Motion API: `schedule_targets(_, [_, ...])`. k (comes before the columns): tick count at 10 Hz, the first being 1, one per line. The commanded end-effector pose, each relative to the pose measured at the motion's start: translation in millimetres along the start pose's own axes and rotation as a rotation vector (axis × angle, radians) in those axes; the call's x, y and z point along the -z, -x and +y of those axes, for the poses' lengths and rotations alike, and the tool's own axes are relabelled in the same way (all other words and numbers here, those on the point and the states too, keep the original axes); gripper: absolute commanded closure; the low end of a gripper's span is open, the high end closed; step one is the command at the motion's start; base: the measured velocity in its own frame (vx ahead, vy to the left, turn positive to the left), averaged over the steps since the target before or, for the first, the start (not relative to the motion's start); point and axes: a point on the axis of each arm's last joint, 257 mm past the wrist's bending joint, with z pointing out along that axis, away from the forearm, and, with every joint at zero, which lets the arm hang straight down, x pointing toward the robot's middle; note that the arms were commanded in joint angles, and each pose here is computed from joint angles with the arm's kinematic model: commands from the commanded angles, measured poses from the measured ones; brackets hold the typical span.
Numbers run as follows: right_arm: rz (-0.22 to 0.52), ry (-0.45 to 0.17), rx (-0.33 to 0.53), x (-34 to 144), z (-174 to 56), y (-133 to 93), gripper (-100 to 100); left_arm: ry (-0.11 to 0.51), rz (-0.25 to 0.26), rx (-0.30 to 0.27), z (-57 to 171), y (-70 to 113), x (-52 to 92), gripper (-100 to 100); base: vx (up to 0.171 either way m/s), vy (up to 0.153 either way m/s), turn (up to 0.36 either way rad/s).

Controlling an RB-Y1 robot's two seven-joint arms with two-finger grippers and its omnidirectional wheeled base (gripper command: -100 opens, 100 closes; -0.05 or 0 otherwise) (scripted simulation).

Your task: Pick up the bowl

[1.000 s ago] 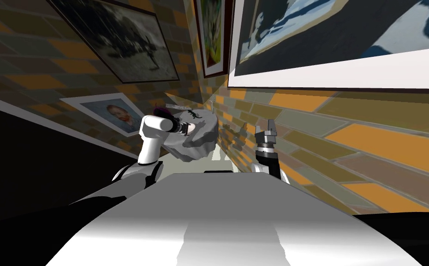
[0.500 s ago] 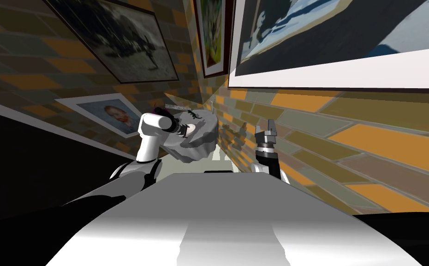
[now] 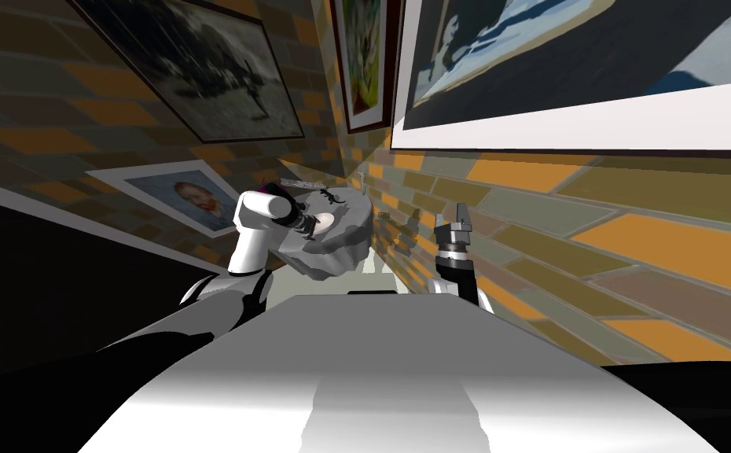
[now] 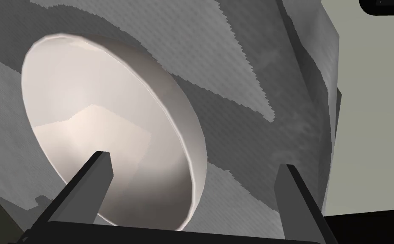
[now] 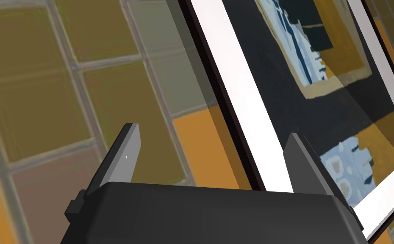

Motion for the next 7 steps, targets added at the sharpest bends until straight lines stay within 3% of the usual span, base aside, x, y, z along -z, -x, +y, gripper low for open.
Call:
schedule_targets(1, [0.000,0.000,0.000,0.0,0,0,0,0.051,-0.010,0.015,13,6.0,-1.1,-100,0.071,0.073,-0.017])
schedule_targets(2, [0.000,0.000,0.000,0.0,0,0,0,0.031,-0.006,0.009,8,3.3,-1.7,-100,0.033,0.035,-0.005])
schedule_targets(3, [0.000,0.000,0.000,0.0,0,0,0,0.036,-0.007,0.011,9,3.8,-1.9,0,0.005,0.006,0.000])
schedule_targets(4, [0.000,0.000,0.000,0.0,0,0,0,0.035,-0.009,0.014,9,5.6,-10.9,-100,0.000,0.001,-0.028])
schedule_targets(6, [0.000,0.000,0.000,0.0,0,0,0,0.034,-0.012,0.018,10,8.0,-22.3,-100,-0.005,-0.004,-0.028])
schedule_targets(7, [0.000,0.000,0.000,0.0,0,0,0,0.036,-0.011,0.017,11,6.0,-18.5,-100,0.000,0.000,0.000])
